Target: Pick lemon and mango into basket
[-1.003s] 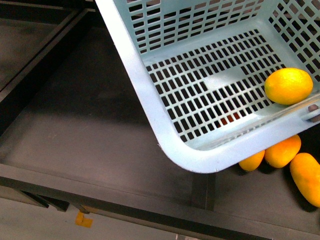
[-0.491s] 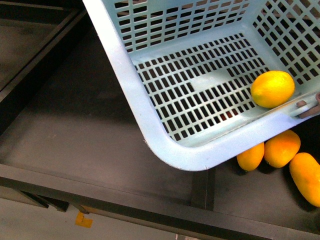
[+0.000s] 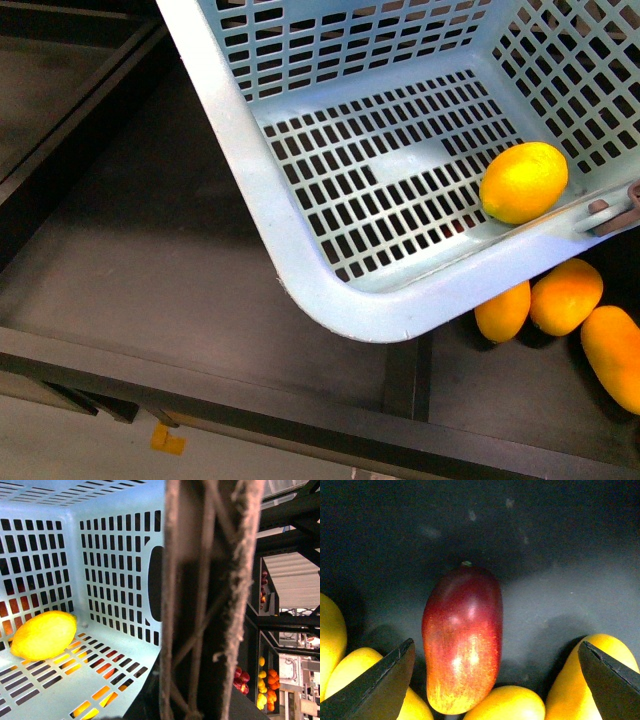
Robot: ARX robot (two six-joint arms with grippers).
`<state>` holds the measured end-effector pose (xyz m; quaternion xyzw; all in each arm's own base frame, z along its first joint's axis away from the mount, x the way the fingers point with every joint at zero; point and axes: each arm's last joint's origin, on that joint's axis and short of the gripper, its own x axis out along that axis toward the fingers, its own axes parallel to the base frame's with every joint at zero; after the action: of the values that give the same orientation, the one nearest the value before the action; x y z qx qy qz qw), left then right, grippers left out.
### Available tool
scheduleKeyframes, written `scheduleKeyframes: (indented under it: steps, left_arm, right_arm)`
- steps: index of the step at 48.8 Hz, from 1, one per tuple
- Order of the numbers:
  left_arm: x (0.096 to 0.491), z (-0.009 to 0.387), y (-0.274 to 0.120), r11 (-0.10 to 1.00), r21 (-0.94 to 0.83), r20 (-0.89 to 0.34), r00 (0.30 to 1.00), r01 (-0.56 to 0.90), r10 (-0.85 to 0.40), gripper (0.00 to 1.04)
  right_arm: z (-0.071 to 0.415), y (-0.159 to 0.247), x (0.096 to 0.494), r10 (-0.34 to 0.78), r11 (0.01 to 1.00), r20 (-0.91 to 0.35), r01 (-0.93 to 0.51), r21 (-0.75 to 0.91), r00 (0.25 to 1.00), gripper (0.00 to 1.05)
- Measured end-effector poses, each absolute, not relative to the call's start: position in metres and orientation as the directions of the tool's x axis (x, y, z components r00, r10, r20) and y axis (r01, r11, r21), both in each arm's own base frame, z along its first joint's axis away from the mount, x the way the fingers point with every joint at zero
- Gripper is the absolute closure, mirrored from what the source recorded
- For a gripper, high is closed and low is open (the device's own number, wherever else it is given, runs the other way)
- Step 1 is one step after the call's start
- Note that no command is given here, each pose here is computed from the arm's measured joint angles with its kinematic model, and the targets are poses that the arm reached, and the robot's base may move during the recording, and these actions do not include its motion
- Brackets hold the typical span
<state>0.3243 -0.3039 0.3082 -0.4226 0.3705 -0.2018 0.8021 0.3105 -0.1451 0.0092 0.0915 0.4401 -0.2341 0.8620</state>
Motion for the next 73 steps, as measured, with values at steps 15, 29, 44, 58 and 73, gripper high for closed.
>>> scheduleKeyframes:
  steps: [15,29,44,58,73]
  left_arm:
    - [0.324,0.308,-0.304,0.561,-0.828,-0.424,0.641,0.013,-0.640,1.00]
    - [0.324,0.308,-0.304,0.561,-0.828,-0.424,0.642,0.012,-0.639,1.00]
    - [0.324,0.308,-0.304,0.561,-0.828,-0.424,0.641,0.012,-0.640,1.00]
    - [0.324,0.308,-0.304,0.561,-0.828,-0.424,0.641,0.013,-0.640,1.00]
    - [0.324,0.308,-0.304,0.561,-0.828,-0.424,0.641,0.012,-0.640,1.00]
  right_arm:
    - [-0.030,-0.139,0.319,-0.302,0.868,-0.845,0.494,-0.052,0.442,0.09]
    - [-0.051,-0.142,0.331,-0.292,0.841,-0.858,0.541,-0.020,0.423,0.09]
    - [-0.058,-0.149,0.339,-0.307,0.814,-0.857,0.580,-0.011,0.415,0.24]
    - [-0.047,-0.171,0.323,-0.323,0.771,-0.851,0.637,0.017,0.414,0.40]
    - [0.048,-0.203,0.295,-0.360,0.756,-0.718,0.637,0.150,0.596,0.40]
